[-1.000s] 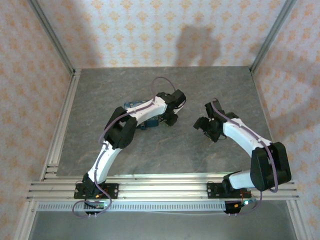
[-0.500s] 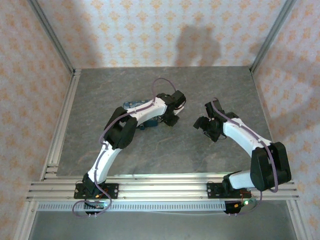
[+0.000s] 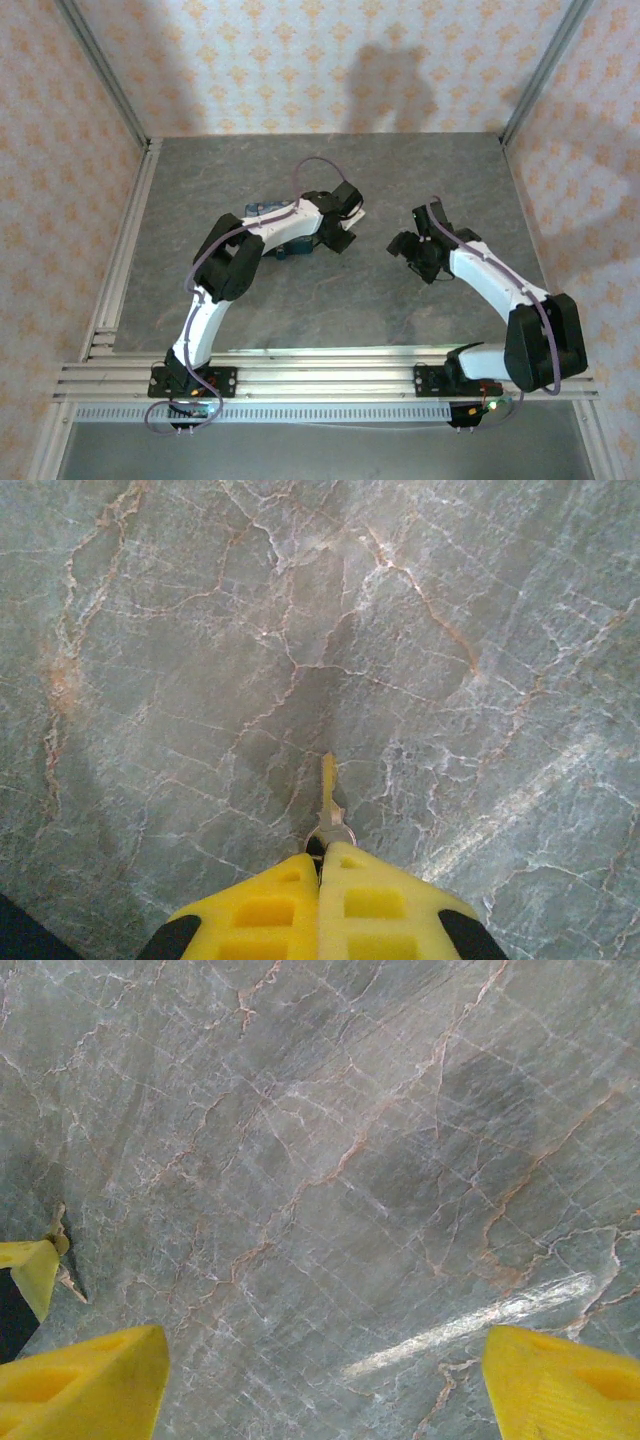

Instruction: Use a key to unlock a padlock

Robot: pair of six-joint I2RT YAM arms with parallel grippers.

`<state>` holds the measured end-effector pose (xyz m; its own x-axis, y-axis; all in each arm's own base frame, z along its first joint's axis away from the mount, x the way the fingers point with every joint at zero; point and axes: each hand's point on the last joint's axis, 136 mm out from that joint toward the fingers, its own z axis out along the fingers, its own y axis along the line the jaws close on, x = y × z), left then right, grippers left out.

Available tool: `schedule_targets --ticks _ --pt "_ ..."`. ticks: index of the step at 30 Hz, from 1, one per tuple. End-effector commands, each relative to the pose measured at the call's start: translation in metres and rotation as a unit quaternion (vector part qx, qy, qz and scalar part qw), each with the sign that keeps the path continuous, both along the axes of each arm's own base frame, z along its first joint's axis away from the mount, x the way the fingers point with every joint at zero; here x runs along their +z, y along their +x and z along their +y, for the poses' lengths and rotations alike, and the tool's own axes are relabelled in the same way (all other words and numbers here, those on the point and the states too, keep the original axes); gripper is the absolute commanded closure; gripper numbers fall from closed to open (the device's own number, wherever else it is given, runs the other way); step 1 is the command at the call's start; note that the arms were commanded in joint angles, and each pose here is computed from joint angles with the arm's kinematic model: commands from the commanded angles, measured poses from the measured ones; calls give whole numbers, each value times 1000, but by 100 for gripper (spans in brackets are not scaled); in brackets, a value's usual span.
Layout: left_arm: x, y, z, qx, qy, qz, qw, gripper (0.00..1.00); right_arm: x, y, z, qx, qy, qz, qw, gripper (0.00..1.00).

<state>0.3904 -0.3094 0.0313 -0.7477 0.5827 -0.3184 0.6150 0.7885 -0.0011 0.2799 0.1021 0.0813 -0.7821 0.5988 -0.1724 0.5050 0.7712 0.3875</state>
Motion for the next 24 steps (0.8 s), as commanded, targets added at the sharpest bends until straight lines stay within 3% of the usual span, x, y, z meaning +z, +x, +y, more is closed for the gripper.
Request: schedule_targets --ticks 1,24 --pt "-7 -10 6 -6 -6 26 1000 100 0 0 1 -12 16 -8 1000 19" --pt "16 -13 1 -7 -39 13 999 100 0 3 10 -20 49 -18 998 19"
